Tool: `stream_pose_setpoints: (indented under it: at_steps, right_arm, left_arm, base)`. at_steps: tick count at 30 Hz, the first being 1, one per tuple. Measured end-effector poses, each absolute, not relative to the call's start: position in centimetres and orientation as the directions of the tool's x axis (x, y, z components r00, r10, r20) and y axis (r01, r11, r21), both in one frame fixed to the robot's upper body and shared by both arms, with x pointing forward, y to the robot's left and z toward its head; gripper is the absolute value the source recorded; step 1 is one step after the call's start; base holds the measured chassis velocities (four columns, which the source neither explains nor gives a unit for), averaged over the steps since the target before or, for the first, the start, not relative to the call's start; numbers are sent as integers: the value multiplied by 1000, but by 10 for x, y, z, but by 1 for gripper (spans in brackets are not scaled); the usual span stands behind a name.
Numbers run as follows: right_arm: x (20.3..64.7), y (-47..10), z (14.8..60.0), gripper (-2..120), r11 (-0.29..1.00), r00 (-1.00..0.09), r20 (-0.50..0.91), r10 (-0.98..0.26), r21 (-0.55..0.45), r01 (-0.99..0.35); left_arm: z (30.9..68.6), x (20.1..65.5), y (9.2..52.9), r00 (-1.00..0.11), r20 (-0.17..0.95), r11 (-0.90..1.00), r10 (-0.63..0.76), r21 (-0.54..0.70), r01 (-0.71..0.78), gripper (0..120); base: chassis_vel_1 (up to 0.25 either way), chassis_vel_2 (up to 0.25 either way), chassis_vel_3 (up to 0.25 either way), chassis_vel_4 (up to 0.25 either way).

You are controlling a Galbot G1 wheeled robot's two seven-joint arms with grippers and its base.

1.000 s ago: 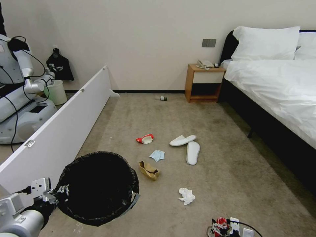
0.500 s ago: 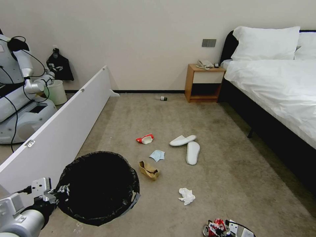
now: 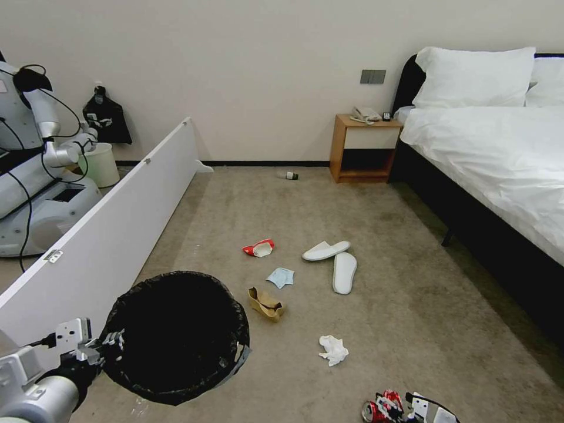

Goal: Pick up the trash bin, then pick up the garbage from the floor and place it into the trash bin.

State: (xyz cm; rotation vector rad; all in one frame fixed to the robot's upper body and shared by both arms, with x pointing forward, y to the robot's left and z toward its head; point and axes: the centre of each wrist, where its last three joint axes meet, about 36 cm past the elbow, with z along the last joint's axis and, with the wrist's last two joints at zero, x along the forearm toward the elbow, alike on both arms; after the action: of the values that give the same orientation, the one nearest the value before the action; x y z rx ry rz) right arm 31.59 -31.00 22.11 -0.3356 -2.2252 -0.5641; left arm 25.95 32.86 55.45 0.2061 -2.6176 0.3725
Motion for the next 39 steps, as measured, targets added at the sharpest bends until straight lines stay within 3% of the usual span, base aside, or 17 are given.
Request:
stream_pose_setpoints:
  at_steps: [7, 20, 23, 27, 39]
  right_arm:
    - [318, -313, 220, 98, 864, -635, 770, 56, 281, 418]
    - [318, -314, 217, 49, 868, -602, 797, 46, 267, 419]
    - [318, -314, 217, 47, 869, -602, 797, 46, 265, 418]
    - [318, -314, 218, 32, 872, -601, 798, 49, 259, 415]
    - [317, -316, 223, 9, 883, -608, 792, 54, 246, 399]
  left_arm:
    - [555, 260, 328, -872, 483, 952, -77, -225, -209, 4]
    - [555, 261, 328, -873, 481, 952, -77, -226, -208, 4]
    - [555, 261, 328, -873, 481, 952, -76, -226, -207, 4]
    - [555, 262, 328, -874, 481, 952, -76, -225, -207, 4]
    - [554, 263, 329, -873, 482, 952, -76, -226, -207, 4]
  base:
    - [0, 0, 0, 0]
    - [0, 0, 0, 0]
    - [0, 0, 0, 0]
    - [0, 0, 0, 0]
    - [0, 0, 0, 0]
